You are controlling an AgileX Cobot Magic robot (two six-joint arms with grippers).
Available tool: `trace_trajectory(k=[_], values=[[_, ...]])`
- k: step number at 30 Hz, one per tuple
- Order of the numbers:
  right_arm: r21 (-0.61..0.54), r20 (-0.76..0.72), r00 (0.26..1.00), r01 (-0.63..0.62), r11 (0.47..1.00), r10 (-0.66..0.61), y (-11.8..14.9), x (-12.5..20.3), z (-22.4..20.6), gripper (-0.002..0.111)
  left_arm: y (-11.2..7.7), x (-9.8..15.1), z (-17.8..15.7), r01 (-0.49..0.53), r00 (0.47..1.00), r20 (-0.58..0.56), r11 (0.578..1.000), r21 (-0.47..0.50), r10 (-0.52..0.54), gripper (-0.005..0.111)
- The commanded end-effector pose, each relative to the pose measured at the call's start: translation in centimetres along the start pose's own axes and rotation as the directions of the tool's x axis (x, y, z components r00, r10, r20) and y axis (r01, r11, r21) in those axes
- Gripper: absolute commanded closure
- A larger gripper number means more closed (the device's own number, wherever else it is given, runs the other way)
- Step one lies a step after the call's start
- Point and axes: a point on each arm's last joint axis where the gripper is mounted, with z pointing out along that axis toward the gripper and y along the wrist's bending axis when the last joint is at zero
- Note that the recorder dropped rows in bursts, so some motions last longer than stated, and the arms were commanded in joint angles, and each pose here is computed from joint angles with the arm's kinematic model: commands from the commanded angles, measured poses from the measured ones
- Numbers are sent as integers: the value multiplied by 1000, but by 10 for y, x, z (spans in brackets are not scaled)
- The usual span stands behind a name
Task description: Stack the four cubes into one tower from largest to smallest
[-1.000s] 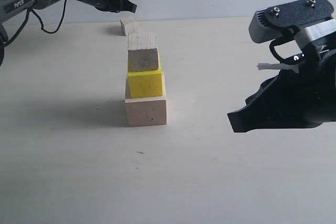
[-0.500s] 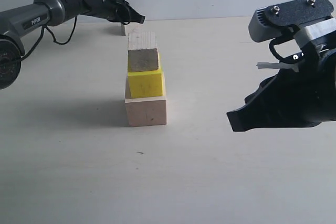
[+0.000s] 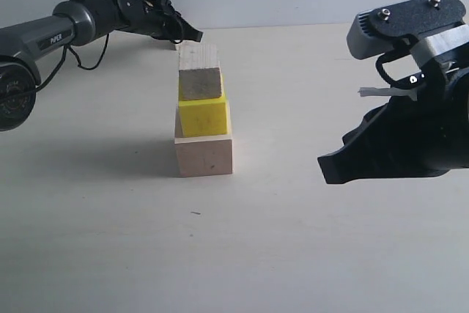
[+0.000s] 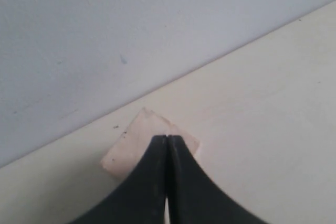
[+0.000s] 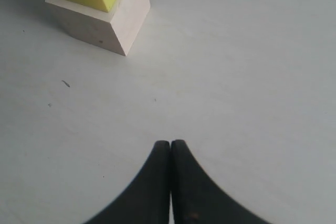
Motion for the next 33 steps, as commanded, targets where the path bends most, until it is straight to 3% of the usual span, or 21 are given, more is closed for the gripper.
trace_trajectory(k=[1, 7, 14, 22, 33], values=[[4, 14, 1000, 19, 1000, -19, -1, 0, -1, 108, -5, 2, -5, -25, 996, -85, 999, 46, 29, 107], [7, 7, 1000, 18, 1000, -18, -1, 1, -1, 108, 4, 11, -11, -60, 974, -216, 998, 21, 63, 107], [7, 7, 1000, 18, 1000, -18, -1, 1, -1, 108, 9, 5, -22, -72, 963, -257, 997, 29, 77, 107], [1, 17, 1000, 17, 1000, -17, -1, 0, -1, 108, 17, -36, -48, -64, 989, -137, 998, -6, 62, 107], [4, 10, 1000, 16, 1000, -16, -1, 0, -1, 108, 8, -25, -29, -66, 996, -50, 997, 34, 68, 107]])
